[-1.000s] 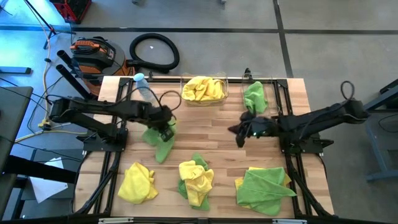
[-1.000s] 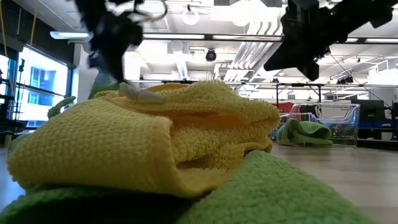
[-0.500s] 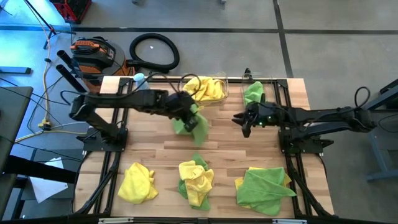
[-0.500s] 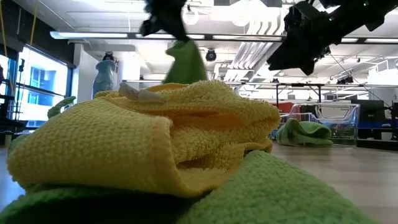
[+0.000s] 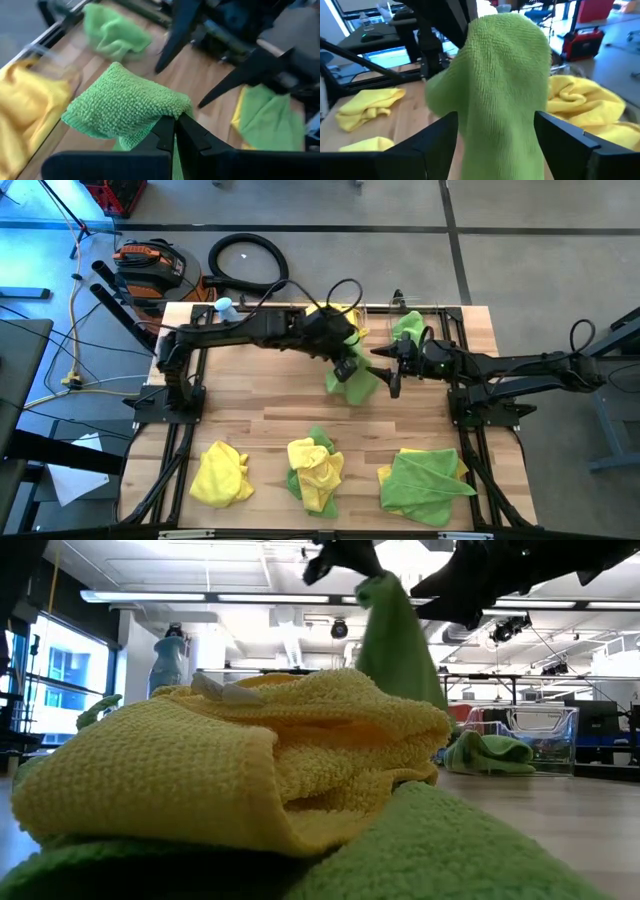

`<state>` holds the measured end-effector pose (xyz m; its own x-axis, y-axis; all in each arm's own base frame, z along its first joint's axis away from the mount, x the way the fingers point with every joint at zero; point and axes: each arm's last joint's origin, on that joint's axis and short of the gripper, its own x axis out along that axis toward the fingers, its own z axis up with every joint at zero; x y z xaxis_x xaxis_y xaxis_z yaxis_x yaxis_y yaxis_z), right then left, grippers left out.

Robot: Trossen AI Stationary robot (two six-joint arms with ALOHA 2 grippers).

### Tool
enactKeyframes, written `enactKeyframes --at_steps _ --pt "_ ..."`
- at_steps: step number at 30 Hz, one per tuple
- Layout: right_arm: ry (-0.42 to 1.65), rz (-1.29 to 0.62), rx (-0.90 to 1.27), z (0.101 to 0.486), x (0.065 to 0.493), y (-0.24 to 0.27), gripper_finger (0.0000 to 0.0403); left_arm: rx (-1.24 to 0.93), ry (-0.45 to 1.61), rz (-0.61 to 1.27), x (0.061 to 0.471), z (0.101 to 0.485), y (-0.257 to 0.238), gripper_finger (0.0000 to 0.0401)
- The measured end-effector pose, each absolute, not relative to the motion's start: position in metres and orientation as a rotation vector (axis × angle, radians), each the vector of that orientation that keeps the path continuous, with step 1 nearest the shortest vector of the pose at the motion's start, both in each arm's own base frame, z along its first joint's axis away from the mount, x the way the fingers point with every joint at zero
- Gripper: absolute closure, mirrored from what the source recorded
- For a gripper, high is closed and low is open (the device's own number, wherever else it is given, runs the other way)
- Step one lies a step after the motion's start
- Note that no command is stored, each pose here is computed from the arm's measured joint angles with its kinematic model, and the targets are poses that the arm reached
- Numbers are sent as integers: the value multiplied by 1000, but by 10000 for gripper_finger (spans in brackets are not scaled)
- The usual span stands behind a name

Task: Sort microfiber towel by color & place in baskets
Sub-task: Put the top left green microfiber cloth into the right transparent bin

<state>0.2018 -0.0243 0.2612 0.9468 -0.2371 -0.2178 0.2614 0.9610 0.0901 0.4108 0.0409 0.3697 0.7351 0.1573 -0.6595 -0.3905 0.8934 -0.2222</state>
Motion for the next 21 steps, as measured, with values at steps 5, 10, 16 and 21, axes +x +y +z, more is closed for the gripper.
enactKeyframes --at_steps 5,10,16,21 --pt "216 -259 87 260 204 -25 143 -339 626 238 430 379 45 401" --pt "240 -259 85 256 205 -25 167 -305 549 218 435 393 47 401" --pt "258 -260 87 255 204 -25 299 -268 547 244 435 393 48 401" --pt "281 -251 98 253 204 -24 391 -246 554 254 435 393 48 399"
